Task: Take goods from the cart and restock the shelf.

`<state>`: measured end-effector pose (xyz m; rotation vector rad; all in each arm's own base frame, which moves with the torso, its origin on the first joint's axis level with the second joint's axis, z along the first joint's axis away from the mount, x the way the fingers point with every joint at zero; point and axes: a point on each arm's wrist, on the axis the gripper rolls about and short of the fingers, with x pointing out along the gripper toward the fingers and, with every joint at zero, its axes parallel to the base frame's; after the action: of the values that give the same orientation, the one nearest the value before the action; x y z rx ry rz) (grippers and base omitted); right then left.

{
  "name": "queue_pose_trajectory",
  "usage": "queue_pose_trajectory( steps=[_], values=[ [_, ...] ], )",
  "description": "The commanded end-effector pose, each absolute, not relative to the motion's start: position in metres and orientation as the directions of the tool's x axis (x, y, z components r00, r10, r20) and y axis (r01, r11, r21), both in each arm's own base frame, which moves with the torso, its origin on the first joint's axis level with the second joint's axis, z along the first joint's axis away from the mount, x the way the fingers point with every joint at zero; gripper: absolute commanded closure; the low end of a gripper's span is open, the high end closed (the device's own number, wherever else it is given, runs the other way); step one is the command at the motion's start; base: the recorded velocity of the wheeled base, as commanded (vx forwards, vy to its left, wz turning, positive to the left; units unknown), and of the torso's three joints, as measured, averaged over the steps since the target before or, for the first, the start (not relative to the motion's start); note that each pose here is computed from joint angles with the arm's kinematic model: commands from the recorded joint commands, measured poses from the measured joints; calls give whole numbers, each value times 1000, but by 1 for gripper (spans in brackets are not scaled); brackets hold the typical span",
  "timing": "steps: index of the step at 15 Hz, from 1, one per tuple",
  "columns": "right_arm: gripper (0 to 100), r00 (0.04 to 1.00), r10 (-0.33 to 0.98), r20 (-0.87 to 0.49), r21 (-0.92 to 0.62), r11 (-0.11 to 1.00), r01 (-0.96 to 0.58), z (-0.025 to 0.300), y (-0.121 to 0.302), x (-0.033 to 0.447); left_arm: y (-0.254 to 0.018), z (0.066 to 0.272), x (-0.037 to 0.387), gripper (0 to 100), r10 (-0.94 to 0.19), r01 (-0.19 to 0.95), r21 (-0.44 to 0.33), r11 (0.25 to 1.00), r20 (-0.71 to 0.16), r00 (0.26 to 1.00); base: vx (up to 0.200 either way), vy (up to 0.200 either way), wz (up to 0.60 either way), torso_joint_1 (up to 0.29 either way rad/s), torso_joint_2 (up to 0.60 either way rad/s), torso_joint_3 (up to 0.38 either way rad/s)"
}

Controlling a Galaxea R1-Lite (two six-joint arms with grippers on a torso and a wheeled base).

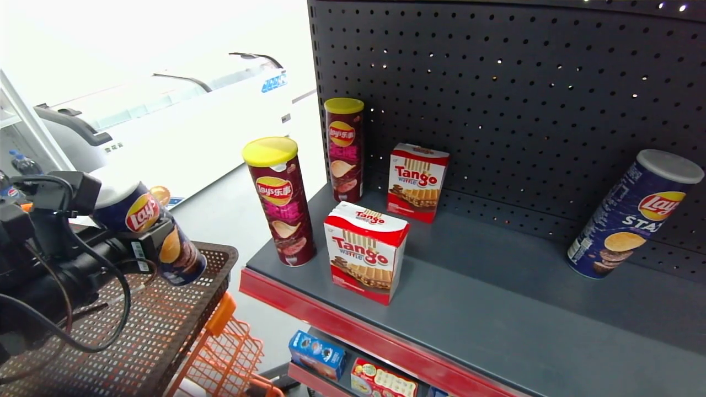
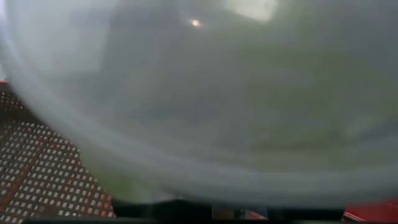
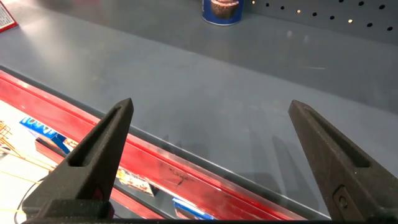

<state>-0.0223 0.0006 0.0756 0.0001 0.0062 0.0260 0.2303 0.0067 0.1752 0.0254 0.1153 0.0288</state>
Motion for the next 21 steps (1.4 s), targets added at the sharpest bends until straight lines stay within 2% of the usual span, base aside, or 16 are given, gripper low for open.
queue_pose_trajectory(
  steps=[1, 3, 6, 7, 9, 11, 13, 16, 19, 21],
  values=[
    [0, 1000, 26, -8, 0, 1000, -26, 76, 1, -22, -6, 205, 191, 100, -37, 38, 34, 999, -44, 998, 0, 0, 0, 0, 0, 0],
    [0, 1000, 26, -8, 0, 1000, -26, 76, 1, -22, -10, 208, 177, 100, -81, 83, 35, 996, -54, 995, 0, 0, 0, 0, 0, 0],
    [0, 1000, 26, -8, 0, 1000, -26, 76, 1, -22, -26, 224, 145, 100, -216, 214, 42, 976, 46, 975, 0, 0, 0, 0, 0, 0],
    [0, 1000, 26, -8, 0, 1000, -26, 76, 1, -22, -29, 221, 138, 100, -246, 244, 37, 969, 40, 969, 0, 0, 0, 0, 0, 0],
    [0, 1000, 26, -8, 0, 1000, -26, 76, 1, -22, -41, 215, 112, 100, -409, 409, 1, 912, -5, 912, 0, 0, 0, 0, 0, 0],
    [0, 1000, 26, -8, 0, 1000, -26, 76, 1, -22, -42, 211, 95, 100, -465, 466, -1, 885, -63, 883, 0, 0, 0, 0, 0, 0],
    [0, 1000, 26, -8, 0, 1000, -26, 76, 1, -22, -43, 207, 87, 100, -502, 507, 41, 861, -90, 860, 0, 0, 0, 0, 0, 0],
    [0, 1000, 26, -8, 0, 1000, -26, 76, 1, -22, -47, 213, 85, 100, -542, 545, 44, 837, -67, 838, 0, 0, 0, 0, 0, 0],
    [0, 1000, 26, -8, 0, 1000, -26, 76, 1, -22, -62, 213, 86, 100, -642, 647, 43, 762, -90, 762, 0, 0, 0, 0, 0, 0],
    [0, 1000, 26, -8, 0, 1000, -26, 76, 1, -22, -69, 216, 91, 100, -670, 676, 42, 736, -102, 736, 0, 0, 0, 0, 0, 0]
  ],
)
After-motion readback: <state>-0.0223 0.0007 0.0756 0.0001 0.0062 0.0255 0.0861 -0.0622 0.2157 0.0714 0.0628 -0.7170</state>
